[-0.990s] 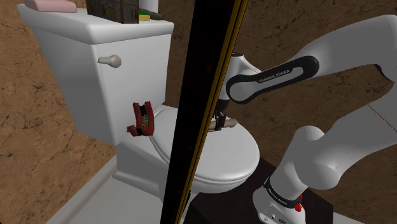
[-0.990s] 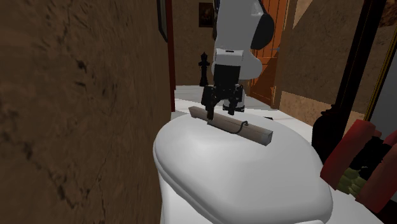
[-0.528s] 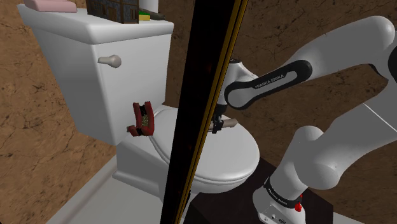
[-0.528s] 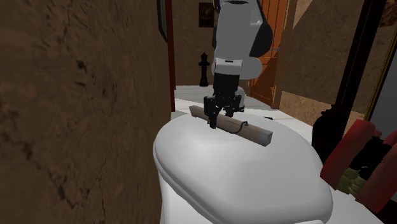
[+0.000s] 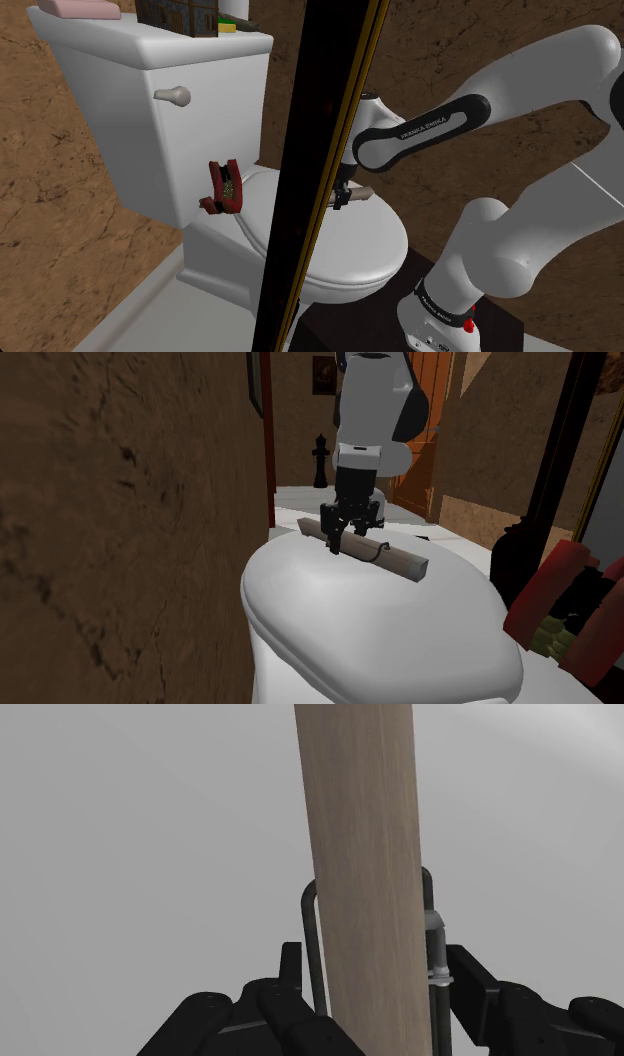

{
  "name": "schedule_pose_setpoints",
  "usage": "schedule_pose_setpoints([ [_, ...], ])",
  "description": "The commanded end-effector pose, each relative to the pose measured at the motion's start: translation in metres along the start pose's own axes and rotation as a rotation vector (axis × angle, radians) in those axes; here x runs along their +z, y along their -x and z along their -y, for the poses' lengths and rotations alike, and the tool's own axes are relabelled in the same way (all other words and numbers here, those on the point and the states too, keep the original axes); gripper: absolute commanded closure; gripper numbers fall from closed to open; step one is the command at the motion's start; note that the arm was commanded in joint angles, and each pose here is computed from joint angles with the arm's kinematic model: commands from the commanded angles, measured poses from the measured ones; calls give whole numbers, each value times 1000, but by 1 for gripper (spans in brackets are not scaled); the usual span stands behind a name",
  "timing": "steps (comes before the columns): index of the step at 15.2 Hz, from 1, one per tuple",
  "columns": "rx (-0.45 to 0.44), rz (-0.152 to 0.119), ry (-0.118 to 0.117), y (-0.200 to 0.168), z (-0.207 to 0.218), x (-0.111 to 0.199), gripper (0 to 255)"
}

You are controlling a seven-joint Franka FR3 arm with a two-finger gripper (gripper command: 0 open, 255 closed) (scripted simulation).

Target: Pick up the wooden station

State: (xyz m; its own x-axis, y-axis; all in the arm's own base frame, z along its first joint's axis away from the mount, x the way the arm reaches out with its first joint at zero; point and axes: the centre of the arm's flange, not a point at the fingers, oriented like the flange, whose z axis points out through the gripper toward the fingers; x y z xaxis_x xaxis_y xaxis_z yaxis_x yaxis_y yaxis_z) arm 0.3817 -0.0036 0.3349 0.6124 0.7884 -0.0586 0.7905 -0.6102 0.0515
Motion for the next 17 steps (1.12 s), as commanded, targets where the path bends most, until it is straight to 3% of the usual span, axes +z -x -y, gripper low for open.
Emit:
schedule_pose_setpoints([
  [1, 0, 1, -1, 0, 0, -4, 255],
  [17, 0, 1, -1, 4, -4, -79, 255],
])
